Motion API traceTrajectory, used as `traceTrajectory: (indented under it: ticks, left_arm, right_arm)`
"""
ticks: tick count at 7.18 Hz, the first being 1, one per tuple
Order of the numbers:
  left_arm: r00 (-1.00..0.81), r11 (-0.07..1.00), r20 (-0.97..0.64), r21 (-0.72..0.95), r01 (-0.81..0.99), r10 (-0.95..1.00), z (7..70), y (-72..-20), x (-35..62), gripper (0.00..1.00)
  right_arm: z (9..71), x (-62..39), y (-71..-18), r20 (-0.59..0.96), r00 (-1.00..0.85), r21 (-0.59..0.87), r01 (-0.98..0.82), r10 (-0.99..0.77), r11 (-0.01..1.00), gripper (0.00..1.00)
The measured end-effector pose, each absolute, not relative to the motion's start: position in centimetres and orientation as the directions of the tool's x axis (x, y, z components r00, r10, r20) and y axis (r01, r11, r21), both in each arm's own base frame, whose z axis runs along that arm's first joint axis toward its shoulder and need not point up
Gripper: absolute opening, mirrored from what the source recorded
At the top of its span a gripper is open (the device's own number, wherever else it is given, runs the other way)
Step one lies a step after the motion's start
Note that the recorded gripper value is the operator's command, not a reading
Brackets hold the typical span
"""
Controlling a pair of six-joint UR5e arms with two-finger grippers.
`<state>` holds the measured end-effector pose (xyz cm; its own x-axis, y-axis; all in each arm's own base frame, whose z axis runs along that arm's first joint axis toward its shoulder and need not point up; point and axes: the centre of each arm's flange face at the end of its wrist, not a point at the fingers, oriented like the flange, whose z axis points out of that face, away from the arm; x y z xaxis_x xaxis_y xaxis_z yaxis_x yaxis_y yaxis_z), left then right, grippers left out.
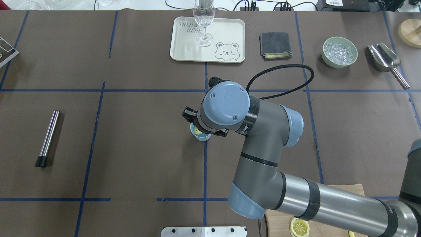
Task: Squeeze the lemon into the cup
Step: 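Lower the lemon slice into the blue cup and open the right gripper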
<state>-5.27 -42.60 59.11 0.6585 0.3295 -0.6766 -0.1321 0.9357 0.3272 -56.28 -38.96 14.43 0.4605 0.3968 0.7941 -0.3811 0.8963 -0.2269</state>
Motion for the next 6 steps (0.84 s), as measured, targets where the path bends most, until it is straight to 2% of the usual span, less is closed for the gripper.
traceTrajectory:
  ticks: [1,4,5,6]
  left_arm:
    - [0.659,0.936,-0.677,0.327,-0.131,0.329,59.11,-42.59,-5.33,1.0]
    - [0.66,0.935,-0.675,0.331,-0.13,0.331,59.0,-42.56,-5.47,1.0]
    - [0.66,0.935,-0.675,0.331,-0.13,0.331,59.03,-42.53,-5.5,1.0]
    - [0.66,0.935,-0.676,0.33,-0.129,0.329,59.1,-42.52,-5.5,1.0]
  right_arm:
    - [14.47,-56.39,-38.97,0.793,0.462,-0.226,-0.381,0.397,0.896,0.65]
    - [14.45,-56.81,-39.13,0.789,0.464,-0.229,-0.386,0.402,0.894,0.65]
    - [14.57,-56.94,-39.21,0.787,0.466,-0.229,-0.387,0.404,0.893,0.73]
    - [14.62,-56.97,-39.34,0.787,0.467,-0.227,-0.388,0.403,0.893,1.0]
